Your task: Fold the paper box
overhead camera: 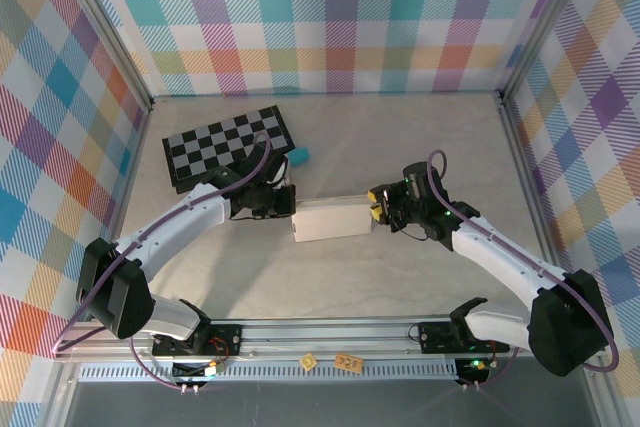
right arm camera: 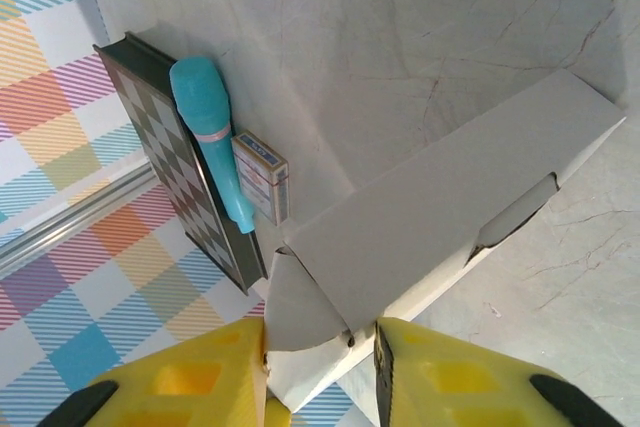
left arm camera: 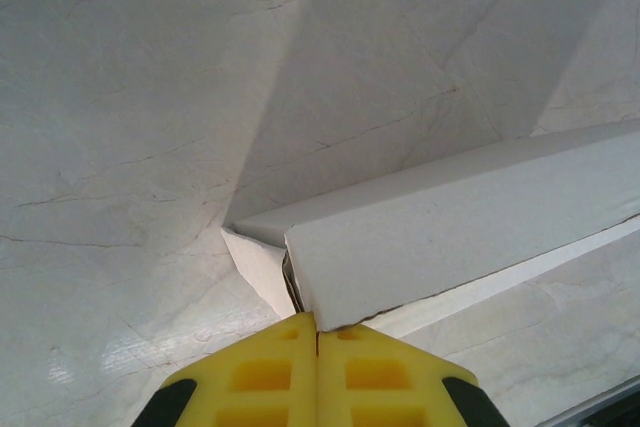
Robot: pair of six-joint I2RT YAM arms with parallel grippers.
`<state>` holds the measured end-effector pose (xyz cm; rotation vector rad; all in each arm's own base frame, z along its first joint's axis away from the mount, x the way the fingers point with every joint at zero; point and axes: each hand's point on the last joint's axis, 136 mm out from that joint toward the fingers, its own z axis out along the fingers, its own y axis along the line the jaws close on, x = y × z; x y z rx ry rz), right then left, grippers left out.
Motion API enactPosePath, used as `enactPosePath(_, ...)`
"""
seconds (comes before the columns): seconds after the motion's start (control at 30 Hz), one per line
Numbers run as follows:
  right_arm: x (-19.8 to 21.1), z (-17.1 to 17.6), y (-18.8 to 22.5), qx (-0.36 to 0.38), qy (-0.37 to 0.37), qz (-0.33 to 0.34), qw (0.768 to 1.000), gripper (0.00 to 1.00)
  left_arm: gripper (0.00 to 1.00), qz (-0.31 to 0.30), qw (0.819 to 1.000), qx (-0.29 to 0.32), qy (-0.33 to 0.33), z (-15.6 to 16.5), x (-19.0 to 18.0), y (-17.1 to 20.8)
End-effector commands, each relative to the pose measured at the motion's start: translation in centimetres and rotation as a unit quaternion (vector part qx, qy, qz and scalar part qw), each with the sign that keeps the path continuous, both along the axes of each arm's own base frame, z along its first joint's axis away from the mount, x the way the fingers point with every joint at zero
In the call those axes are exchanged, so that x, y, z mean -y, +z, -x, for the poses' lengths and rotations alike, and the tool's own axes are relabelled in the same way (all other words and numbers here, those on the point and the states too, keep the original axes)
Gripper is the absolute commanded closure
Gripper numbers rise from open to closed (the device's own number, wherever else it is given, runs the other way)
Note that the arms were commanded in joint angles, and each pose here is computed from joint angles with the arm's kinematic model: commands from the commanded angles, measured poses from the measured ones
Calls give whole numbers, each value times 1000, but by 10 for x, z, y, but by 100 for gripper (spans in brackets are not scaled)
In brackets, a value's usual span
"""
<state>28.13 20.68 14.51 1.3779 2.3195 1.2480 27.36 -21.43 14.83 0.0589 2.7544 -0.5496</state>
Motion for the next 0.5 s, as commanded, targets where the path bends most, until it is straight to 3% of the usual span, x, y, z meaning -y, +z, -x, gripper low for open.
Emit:
enactPosePath(0.0, 18, 31, -48, -82, 11, 54, 995, 58, 100, -55, 996, -76, -5, 29, -14, -35)
enactPosePath(0.07, 18, 29, -41, -72, 13, 55, 996, 54, 100, -56, 995, -76, -5, 29, -15, -35)
enactPosePath(0.23, 22, 25, -27, -57, 23, 75, 995, 61, 100, -57, 995, -76, -5, 29, -15, -35)
enactPosePath(0.47, 22, 33, -49, -82, 27, 71, 994, 70, 100, -54, 996, -74, -5, 28, -14, -34)
